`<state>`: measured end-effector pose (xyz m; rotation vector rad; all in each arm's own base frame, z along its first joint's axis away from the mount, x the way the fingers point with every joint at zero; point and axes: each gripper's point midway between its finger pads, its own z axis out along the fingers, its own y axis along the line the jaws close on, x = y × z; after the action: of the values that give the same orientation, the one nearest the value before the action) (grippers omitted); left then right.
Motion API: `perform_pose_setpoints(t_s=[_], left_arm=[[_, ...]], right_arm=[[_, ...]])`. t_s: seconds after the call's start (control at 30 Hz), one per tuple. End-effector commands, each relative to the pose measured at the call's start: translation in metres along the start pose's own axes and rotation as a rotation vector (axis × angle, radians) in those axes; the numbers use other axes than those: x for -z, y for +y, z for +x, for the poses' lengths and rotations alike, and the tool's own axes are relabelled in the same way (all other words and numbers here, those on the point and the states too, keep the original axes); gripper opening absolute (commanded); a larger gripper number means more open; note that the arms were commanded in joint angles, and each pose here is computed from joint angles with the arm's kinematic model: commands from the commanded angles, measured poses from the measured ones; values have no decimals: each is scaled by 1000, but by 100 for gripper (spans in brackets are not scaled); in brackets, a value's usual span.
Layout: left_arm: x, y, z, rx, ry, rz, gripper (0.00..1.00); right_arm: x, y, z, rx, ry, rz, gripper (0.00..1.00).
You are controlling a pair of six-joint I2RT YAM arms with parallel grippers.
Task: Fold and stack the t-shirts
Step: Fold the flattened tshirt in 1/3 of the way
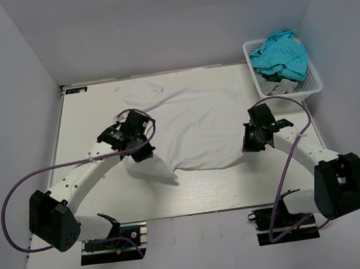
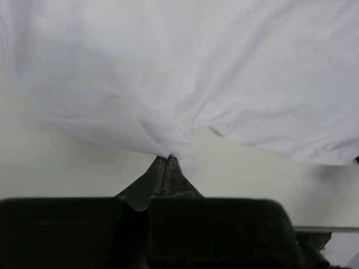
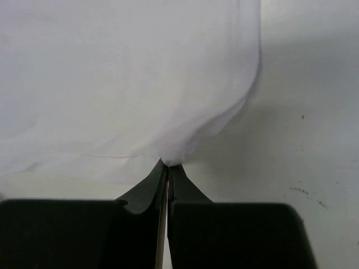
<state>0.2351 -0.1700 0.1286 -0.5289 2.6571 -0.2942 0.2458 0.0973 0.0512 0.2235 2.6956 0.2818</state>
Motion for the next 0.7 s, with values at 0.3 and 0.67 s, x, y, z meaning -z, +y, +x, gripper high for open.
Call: perform_pose_setpoints(t_s=[0.3, 0.67], left_arm=[[-26, -17, -141, 20, -259, -110, 0], [-45, -41, -220, -28, -376, 1, 0]], right_arm=[[7, 26, -89, 27, -120, 28, 0], [-5, 32, -163, -12, -163, 150, 0]])
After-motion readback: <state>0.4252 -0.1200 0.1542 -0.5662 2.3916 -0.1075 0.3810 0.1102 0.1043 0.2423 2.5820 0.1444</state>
